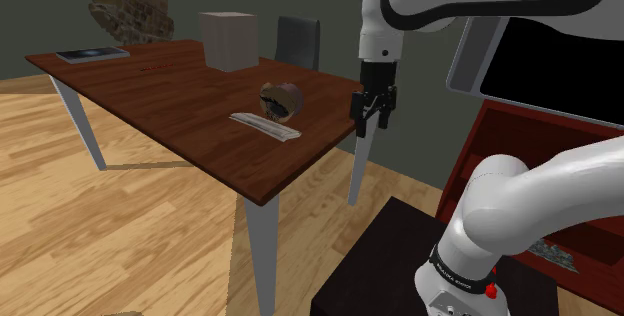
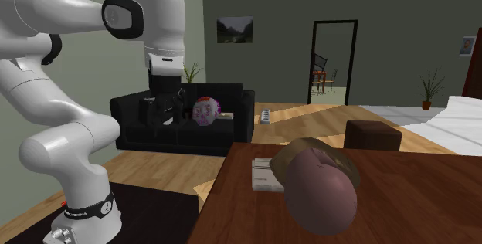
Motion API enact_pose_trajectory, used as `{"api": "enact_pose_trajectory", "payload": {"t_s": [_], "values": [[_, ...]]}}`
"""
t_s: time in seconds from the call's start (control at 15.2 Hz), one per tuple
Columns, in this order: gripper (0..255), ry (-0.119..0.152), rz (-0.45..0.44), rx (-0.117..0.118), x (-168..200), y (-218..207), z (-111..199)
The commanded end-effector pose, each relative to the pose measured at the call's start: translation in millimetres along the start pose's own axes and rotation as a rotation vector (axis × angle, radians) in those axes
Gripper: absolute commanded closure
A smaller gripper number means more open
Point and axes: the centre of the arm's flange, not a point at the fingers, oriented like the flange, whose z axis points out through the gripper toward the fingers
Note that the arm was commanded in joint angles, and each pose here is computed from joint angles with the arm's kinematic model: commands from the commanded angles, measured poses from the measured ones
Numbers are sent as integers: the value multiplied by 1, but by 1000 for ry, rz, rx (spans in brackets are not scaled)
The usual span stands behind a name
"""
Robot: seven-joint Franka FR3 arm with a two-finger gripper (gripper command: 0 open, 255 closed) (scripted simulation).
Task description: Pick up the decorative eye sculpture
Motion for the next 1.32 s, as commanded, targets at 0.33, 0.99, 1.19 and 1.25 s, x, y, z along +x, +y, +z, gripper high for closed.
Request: {"api": "enact_pose_trajectory", "payload": {"t_s": [0.33, 0.99, 1.19, 1.25], "values": [[0, 21, -15, -52, 61, -8, -16], [0, 63, -45, -155, 180, -30, -52], [0, 75, -54, -186, 216, -38, -63], [0, 79, -57, -196, 227, -41, -66]]}}
